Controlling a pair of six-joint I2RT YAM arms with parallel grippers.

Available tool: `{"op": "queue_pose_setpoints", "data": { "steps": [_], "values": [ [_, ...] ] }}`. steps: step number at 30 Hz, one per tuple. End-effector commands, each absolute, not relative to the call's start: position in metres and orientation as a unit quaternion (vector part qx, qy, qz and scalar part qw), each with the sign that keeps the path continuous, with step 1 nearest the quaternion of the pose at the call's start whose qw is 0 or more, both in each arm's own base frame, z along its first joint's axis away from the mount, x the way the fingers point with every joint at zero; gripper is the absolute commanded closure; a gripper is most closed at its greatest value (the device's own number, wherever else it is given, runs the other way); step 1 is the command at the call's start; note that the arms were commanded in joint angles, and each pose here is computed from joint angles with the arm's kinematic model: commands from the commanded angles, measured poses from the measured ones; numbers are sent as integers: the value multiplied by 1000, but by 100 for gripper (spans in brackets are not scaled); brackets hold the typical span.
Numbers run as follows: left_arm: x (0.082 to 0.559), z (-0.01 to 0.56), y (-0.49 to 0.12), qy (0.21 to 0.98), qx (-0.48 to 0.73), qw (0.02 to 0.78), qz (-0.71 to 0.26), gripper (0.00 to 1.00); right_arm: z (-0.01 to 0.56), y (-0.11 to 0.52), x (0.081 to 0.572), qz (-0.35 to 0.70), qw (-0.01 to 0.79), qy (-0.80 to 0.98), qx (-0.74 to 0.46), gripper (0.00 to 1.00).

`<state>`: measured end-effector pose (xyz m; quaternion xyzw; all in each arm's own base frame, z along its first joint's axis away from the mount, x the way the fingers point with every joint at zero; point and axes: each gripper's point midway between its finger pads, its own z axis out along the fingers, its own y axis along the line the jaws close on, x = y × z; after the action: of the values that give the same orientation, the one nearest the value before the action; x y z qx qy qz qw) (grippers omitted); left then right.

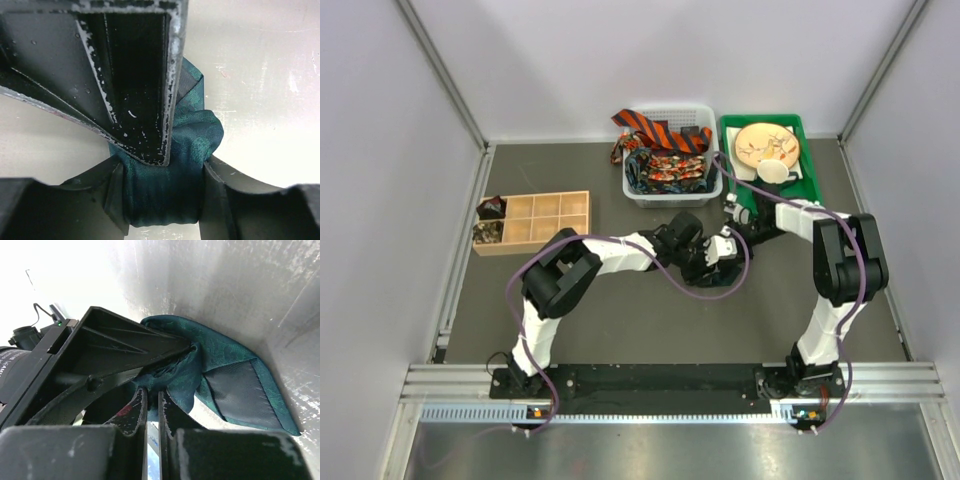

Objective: Roll the ties
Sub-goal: Roll the tie at the center of the board.

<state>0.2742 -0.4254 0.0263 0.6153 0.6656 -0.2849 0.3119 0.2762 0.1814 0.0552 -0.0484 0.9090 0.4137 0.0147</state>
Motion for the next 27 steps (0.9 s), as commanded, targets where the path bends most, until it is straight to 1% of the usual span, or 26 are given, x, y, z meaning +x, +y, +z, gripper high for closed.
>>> {"op": "queue_pose_setpoints", "data": {
  "steps": [1, 4, 5, 6, 7, 14, 19, 21, 24, 27],
  "values": [
    [265, -17, -398, 711, 599, 259, -262, 45, 24, 176, 280, 356, 21, 930, -90, 100],
    [269, 7, -402, 692, 576, 311, -303, 27, 20, 168, 284, 332, 35, 938, -93, 100],
    [268, 24, -405, 677, 573, 332, -321, 20, 19, 166, 285, 327, 38, 940, -93, 100],
    [263, 21, -401, 675, 572, 333, -326, 18, 17, 163, 286, 320, 39, 942, -93, 100],
    [267, 30, -406, 662, 570, 354, -334, 17, 16, 162, 285, 317, 39, 943, -94, 100],
    [269, 45, -421, 633, 564, 386, -363, 17, 10, 144, 288, 291, 51, 952, -80, 100],
    [279, 45, -430, 630, 556, 403, -364, 17, 9, 139, 288, 286, 55, 953, -79, 100],
    [282, 49, -439, 621, 551, 411, -378, 20, 8, 138, 288, 286, 56, 953, -79, 100],
    [281, 46, -445, 618, 550, 404, -391, 28, 7, 137, 290, 286, 58, 953, -79, 100],
    [283, 46, -447, 619, 547, 404, -392, 30, 6, 135, 290, 283, 59, 954, -78, 100]
  ]
}}
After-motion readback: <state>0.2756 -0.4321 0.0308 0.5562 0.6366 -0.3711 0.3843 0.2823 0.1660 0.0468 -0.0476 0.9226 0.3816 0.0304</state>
